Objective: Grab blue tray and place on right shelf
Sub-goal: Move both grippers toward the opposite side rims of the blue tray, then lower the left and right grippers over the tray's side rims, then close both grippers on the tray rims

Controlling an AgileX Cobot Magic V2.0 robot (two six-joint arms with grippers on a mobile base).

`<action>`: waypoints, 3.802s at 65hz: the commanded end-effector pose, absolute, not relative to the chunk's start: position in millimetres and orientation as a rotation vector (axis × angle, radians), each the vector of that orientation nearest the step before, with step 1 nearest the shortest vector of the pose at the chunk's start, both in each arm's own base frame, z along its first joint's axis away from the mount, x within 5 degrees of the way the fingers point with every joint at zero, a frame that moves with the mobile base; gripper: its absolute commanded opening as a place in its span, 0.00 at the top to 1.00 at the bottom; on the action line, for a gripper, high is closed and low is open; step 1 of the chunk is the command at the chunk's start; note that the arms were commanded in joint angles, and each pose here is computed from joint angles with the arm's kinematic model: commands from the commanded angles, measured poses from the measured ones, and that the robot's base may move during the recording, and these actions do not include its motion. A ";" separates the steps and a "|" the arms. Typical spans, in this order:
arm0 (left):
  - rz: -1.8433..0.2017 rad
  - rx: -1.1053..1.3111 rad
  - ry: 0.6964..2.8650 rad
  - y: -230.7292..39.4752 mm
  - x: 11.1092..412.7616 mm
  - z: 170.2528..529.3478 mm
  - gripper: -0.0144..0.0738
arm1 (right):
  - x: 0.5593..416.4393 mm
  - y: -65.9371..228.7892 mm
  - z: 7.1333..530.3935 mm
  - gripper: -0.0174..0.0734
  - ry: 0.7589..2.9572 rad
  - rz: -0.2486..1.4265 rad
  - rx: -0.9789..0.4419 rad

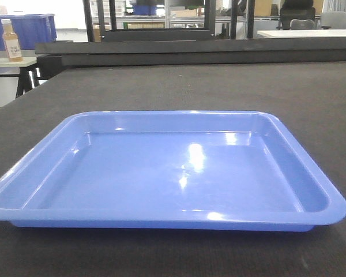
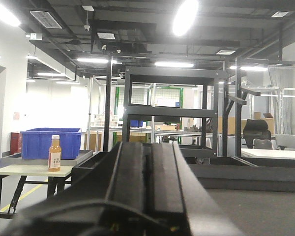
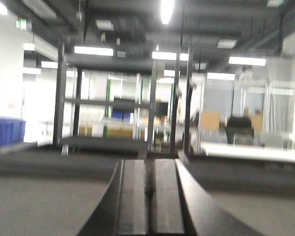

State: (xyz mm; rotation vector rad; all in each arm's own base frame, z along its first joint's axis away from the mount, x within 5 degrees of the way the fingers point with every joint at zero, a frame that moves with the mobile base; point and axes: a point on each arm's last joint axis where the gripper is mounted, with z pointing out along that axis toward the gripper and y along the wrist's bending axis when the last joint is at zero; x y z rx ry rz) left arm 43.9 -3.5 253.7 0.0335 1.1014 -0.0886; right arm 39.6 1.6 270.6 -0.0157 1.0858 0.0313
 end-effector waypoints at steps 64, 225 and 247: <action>-0.238 0.032 2.323 -20.3 109.2 335.5 0.89 | 123.5 3.5 341.1 0.76 2.517 0.035 0.008; -0.222 0.025 2.908 -136.6 319.5 231.2 0.47 | 326.8 128.2 244.1 0.27 2.915 0.218 0.183; -0.227 0.021 2.909 -136.9 319.4 231.2 0.47 | 324.3 127.5 232.6 0.28 2.928 0.218 0.235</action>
